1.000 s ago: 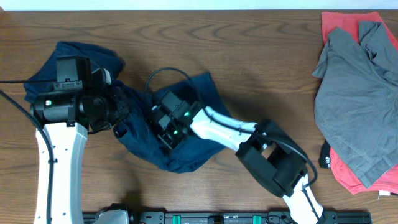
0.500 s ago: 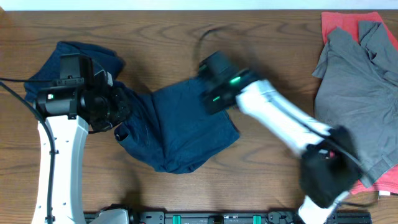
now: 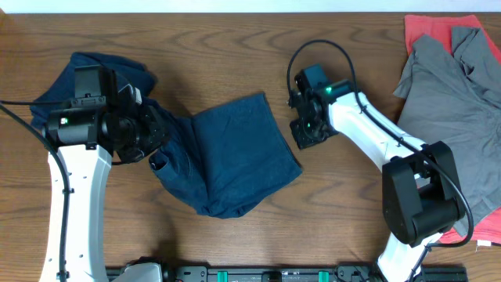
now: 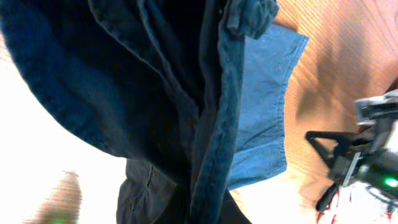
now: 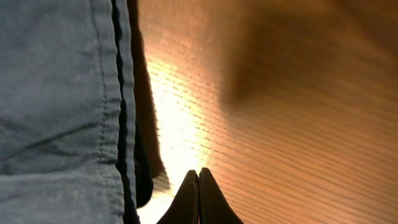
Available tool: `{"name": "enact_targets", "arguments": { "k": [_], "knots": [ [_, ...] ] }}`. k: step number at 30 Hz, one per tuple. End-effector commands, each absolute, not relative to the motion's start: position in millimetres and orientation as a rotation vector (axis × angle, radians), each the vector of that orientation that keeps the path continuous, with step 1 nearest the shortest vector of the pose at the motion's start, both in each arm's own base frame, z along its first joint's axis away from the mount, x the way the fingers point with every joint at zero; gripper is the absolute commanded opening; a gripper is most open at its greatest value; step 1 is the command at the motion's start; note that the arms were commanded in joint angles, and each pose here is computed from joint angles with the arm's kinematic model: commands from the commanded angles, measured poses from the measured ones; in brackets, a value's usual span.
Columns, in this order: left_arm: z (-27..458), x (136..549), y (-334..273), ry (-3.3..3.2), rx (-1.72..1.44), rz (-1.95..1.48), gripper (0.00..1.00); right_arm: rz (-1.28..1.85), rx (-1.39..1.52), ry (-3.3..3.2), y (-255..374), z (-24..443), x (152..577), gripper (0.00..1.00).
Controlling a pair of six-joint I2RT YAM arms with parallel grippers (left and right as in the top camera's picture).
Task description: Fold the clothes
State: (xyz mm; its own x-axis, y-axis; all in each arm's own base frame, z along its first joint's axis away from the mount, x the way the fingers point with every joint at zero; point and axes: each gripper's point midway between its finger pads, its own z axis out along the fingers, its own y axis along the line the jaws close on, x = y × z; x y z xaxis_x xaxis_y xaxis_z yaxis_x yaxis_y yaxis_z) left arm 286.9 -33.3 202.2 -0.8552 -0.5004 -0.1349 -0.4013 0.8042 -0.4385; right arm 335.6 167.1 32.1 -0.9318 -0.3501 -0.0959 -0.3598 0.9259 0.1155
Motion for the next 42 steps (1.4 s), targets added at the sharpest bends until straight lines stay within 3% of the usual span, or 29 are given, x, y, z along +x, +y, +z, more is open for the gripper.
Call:
{"name": "enact_targets", "arguments": {
  "k": [1,12,31,42],
  "knots": [
    [210,294,-36,2.71,-0.738,-0.626,0.06,0.28,-0.64,3.028,181,18,318,0.01],
    [217,309,-73,2.674,-0.671,-0.684,0.06,0.375,-0.679,3.02,213,-15,282,0.01],
    [178,349,-174,2.714,-0.696,-0.821,0.06,0.349,-0.656,3.042,216,-16,276,0.01],
    [172,350,-180,2.726,-0.701,-0.804,0.06,0.347,-0.637,3.056,215,-16,274,0.01]
  ]
}}
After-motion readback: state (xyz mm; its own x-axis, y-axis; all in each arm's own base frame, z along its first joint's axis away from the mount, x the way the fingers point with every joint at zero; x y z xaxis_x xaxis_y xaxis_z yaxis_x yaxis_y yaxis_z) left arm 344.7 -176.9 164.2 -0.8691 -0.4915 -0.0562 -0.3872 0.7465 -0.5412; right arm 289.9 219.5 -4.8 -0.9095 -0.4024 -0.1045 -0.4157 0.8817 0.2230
